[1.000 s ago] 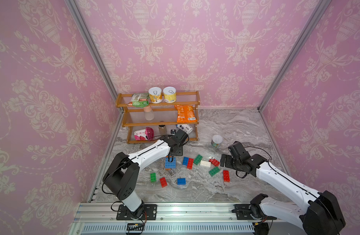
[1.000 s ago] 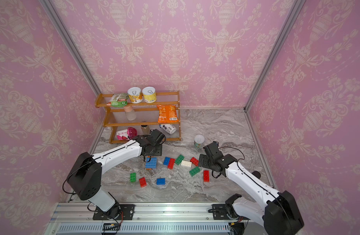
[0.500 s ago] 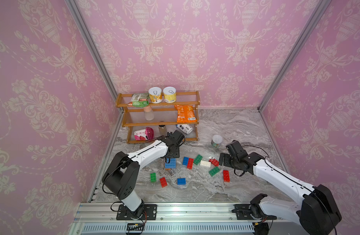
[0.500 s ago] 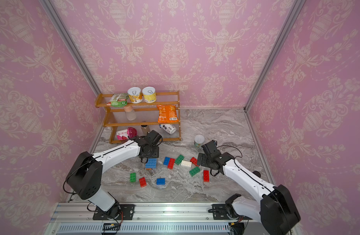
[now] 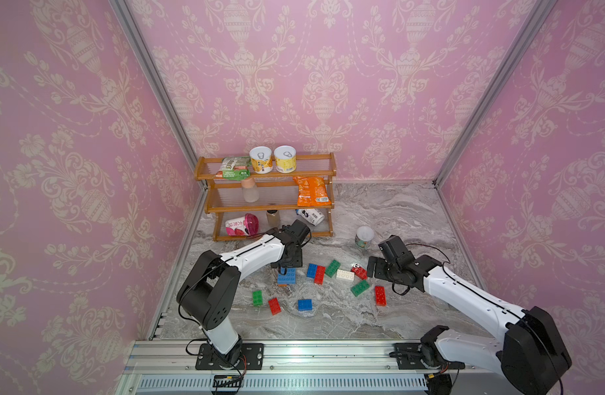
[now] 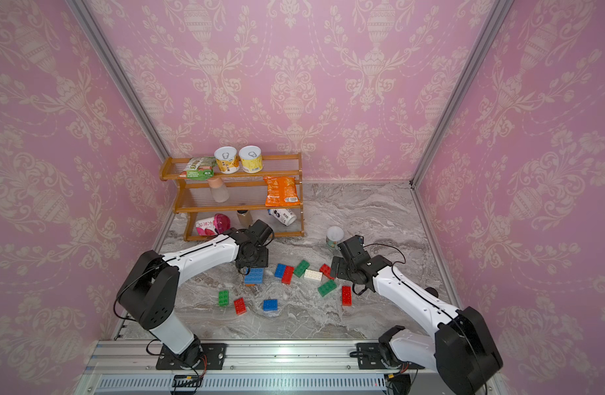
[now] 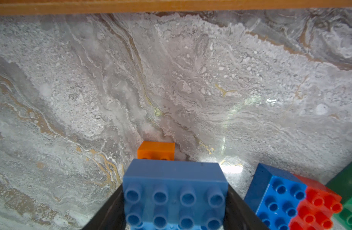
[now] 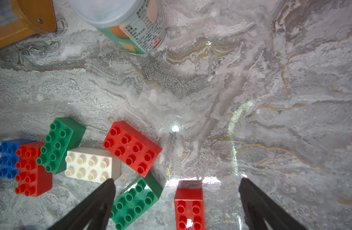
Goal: Assemble a rectangle with lego
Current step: Assemble the lego brick with the lego brick.
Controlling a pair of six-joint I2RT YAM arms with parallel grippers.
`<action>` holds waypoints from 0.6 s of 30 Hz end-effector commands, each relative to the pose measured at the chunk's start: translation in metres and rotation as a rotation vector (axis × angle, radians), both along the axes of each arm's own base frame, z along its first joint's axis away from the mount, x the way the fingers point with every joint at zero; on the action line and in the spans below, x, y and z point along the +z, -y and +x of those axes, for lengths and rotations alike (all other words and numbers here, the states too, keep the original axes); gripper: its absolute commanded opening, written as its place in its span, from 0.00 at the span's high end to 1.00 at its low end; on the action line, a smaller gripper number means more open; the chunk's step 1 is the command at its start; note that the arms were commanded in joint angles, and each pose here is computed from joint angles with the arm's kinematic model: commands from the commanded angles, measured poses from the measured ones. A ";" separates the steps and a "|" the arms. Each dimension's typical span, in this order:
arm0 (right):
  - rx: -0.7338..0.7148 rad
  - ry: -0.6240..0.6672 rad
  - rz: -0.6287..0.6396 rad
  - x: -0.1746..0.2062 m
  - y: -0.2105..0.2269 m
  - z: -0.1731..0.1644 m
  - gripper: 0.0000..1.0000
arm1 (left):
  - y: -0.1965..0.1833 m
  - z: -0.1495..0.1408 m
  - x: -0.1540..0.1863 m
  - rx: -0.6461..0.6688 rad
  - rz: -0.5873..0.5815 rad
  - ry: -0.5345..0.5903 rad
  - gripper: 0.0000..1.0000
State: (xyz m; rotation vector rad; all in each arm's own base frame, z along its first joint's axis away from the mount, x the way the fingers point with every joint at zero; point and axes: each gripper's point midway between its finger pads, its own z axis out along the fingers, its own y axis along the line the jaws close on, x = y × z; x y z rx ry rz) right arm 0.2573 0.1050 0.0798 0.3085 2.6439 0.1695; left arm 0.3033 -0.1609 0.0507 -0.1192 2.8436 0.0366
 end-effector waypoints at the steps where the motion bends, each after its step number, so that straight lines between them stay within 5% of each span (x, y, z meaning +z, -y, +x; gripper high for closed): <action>1: 0.006 0.019 0.016 0.008 -0.006 0.006 0.00 | -0.004 -0.006 -0.007 0.003 0.005 -0.039 1.00; 18: -0.004 0.010 0.007 0.004 -0.004 0.006 0.00 | -0.008 -0.017 -0.019 0.024 -0.024 -0.116 1.00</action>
